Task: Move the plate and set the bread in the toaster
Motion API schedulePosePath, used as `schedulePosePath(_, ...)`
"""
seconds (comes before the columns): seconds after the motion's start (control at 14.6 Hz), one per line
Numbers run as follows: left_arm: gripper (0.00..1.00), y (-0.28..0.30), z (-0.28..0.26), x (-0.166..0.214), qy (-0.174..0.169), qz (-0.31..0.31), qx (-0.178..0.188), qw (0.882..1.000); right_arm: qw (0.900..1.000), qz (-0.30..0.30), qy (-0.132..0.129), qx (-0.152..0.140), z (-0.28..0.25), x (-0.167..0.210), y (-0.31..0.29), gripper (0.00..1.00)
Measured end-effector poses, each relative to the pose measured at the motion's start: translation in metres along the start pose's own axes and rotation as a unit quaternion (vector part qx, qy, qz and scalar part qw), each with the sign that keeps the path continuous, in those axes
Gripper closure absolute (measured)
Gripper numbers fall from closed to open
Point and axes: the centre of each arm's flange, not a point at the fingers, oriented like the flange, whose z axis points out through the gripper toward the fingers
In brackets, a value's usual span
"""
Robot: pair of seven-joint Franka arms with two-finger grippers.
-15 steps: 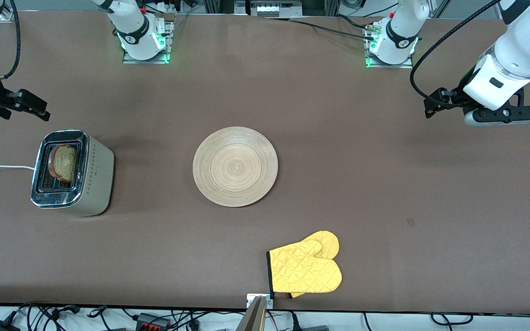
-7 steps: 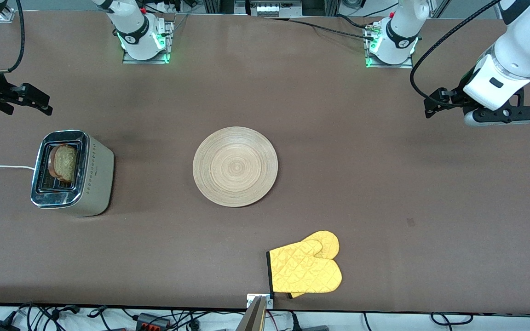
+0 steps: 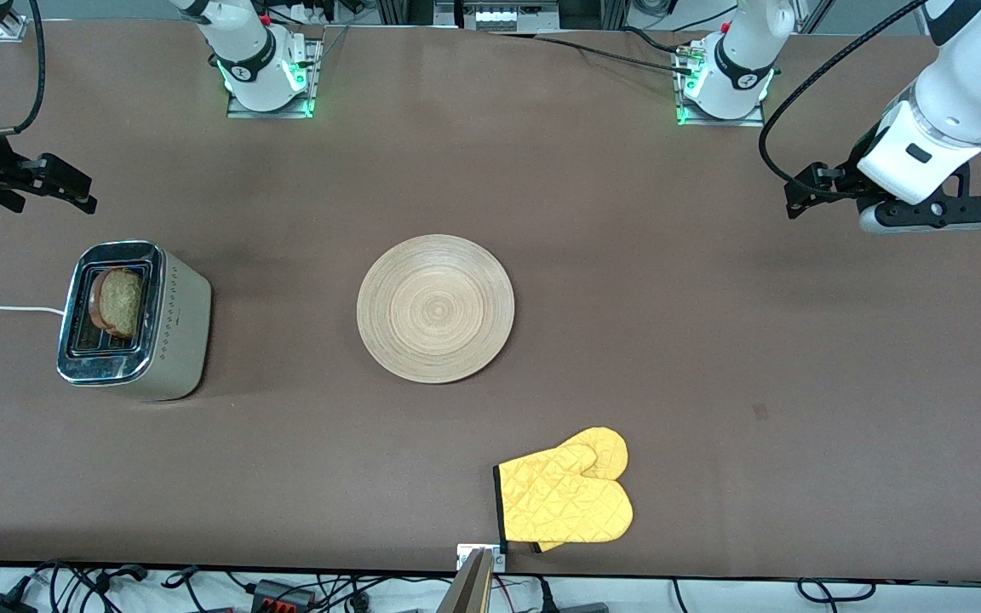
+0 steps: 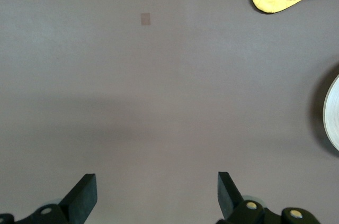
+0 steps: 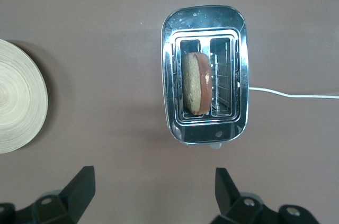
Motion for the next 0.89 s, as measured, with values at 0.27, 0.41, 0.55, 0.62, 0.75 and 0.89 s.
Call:
schedulePosePath(0.27,0.00,0.0000,0.0000,0.0000,0.000,0.000,0.000,1.000,1.000,0.000,0.000,0.000,-0.0005,-0.0009,0.0000,0.00)
schedulePosePath(0.41,0.00,0.0000,0.0000,0.0000,0.000,0.000,0.000,1.000,1.000,0.002,0.001,0.000,-0.0015,-0.0020,0.0000,0.00)
schedulePosePath(0.55,0.00,0.0000,0.0000,0.0000,0.000,0.000,0.000,1.000,1.000,0.007,0.001,0.000,-0.0020,-0.0026,0.0000,0.00)
schedulePosePath(0.62,0.00,0.0000,0.0000,0.0000,0.000,0.000,0.000,1.000,1.000,0.008,0.000,0.000,-0.0017,-0.0028,0.0000,0.00)
schedulePosePath(0.75,0.00,0.0000,0.0000,0.0000,0.000,0.000,0.000,1.000,1.000,0.010,-0.001,0.000,-0.0011,-0.0031,0.0000,0.00)
schedulePosePath(0.89,0.00,0.0000,0.0000,0.0000,0.000,0.000,0.000,1.000,1.000,0.010,-0.003,0.000,-0.0006,-0.0033,0.0000,0.00)
